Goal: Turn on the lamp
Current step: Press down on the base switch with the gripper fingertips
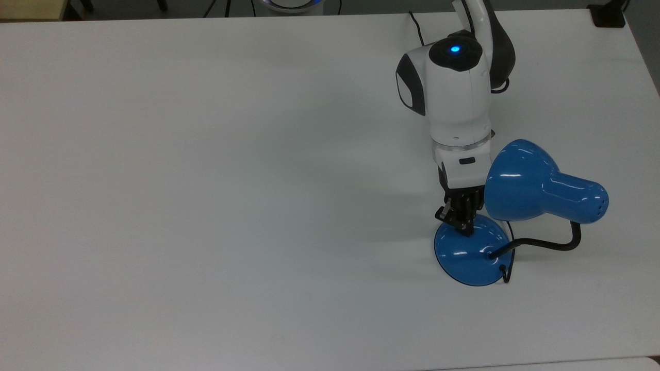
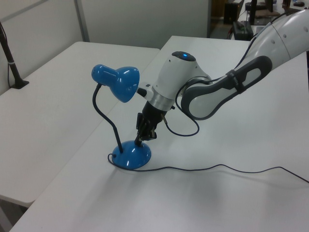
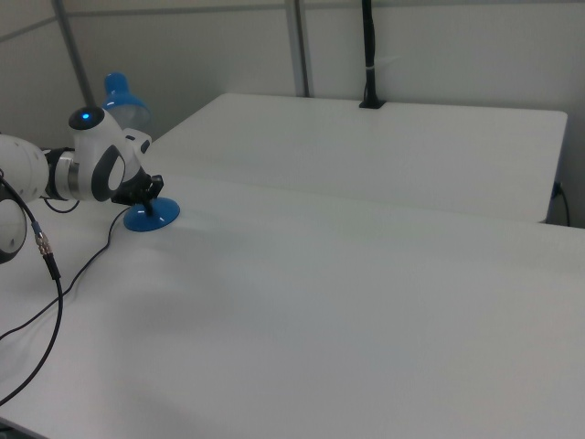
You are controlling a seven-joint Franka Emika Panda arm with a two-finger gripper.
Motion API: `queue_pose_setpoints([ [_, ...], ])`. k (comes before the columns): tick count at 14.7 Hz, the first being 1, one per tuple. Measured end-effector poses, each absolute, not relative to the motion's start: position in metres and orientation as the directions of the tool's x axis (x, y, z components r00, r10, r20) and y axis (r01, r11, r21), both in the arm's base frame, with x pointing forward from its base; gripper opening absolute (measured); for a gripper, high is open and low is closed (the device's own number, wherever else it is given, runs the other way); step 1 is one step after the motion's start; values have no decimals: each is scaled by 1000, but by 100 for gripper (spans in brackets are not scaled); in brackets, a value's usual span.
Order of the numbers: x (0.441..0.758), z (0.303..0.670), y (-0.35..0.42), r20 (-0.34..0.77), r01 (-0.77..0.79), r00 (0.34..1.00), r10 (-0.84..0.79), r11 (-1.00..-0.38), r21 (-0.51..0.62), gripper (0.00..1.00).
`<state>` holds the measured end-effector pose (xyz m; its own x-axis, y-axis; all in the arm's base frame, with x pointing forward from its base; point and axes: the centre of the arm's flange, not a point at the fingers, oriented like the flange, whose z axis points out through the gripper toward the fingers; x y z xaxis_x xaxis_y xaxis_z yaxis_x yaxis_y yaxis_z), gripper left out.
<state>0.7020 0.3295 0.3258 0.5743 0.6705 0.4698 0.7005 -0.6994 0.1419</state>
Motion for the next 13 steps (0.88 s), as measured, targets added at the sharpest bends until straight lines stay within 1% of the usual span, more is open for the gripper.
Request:
queue_pose_setpoints([
  [13,705,322,337,477,704,564,674,-695,149,4],
])
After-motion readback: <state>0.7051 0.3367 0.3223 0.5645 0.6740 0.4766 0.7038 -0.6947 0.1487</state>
